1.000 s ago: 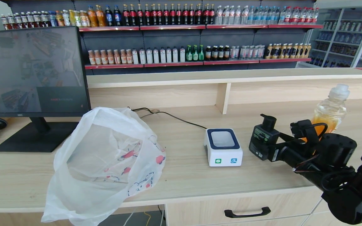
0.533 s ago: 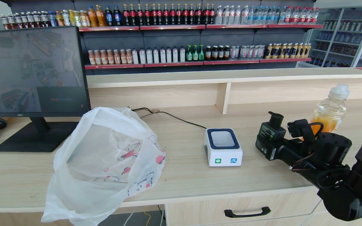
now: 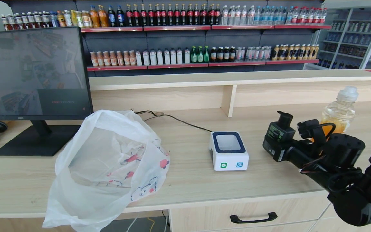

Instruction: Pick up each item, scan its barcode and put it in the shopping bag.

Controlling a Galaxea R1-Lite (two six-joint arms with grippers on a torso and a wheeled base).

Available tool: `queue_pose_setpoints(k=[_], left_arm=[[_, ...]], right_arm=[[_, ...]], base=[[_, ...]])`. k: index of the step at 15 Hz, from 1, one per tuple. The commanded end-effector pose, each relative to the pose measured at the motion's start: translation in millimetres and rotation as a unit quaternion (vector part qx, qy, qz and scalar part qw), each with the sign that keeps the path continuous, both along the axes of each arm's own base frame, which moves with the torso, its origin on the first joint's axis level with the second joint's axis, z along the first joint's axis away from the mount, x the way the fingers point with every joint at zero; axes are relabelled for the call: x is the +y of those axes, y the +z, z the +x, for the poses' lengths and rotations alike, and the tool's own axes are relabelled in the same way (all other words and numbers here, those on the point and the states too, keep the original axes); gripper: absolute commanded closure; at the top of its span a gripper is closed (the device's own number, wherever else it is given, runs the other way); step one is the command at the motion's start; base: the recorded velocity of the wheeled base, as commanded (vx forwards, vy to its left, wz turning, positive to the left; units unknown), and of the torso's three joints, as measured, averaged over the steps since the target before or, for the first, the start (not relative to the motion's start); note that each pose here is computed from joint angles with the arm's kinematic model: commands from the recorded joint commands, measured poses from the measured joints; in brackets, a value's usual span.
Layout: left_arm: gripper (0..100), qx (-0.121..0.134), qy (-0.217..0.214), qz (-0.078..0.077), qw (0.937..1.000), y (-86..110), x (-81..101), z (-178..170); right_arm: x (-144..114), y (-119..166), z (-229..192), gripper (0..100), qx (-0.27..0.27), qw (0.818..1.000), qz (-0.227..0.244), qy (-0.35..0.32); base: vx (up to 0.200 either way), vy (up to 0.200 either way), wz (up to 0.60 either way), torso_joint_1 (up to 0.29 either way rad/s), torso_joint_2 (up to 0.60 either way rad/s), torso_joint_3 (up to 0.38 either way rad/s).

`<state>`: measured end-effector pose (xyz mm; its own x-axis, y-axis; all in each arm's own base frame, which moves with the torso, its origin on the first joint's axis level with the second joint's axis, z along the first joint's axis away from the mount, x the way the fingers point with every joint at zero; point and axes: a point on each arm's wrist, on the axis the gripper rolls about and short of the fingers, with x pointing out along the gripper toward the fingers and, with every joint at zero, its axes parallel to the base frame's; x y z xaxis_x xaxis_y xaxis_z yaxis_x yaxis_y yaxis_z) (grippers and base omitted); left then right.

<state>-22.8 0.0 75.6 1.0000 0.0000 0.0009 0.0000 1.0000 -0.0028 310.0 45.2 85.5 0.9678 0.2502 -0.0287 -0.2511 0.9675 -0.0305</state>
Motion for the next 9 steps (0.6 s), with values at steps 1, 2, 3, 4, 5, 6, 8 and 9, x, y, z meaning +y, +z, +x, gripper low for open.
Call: queue_pose_setpoints(k=[1,2,3,4,5,6,8,9], left_arm=[[0,0.000,0.000,0.000,1.0000,0.0,0.0,0],[0,0.000,0.000,0.000,1.0000,0.0,0.0,0],[0,0.000,0.000,0.000,1.0000,0.0,0.0,0],[0,0.000,0.000,0.000,1.0000,0.0,0.0,0],[0,0.000,0.000,0.000,1.0000,0.0,0.0,0],[0,0.000,0.000,0.000,1.0000,0.0,0.0,0],[0,0.000,0.000,0.000,1.0000,0.0,0.0,0],[0,0.000,0.000,0.000,1.0000,0.0,0.0,0]], right_arm=[[-2,10,-5,100,-0.014,1.000,0.002,-0.001],[-4,15,-9,100,-0.020,1.000,0.003,-0.004],[-4,19,-14,100,-0.023,1.000,0.003,-0.004],[-4,24,-19,100,-0.029,1.000,0.004,-0.003],[-5,29,-24,100,-0.036,0.999,0.004,-0.002],[-6,41,-40,100,-0.049,0.999,0.007,-0.001],[-11,57,-74,100,-0.067,0.998,0.010,-0.001],[-8,61,-90,100,-0.074,0.997,0.013,0.010]], base=[[0.000,0.000,0.00,0.000,0.00,0.000],[0.000,0.000,0.00,0.000,0.00,0.000],[0.000,0.000,0.00,0.000,0.00,0.000],[0.000,0.000,0.00,0.000,0.00,0.000],[0.000,0.000,0.00,0.000,0.00,0.000],[0.000,0.000,0.00,0.000,0.00,0.000],[0.000,0.000,0.00,0.000,0.00,0.000],[0.000,0.000,0.00,0.000,0.00,0.000]])
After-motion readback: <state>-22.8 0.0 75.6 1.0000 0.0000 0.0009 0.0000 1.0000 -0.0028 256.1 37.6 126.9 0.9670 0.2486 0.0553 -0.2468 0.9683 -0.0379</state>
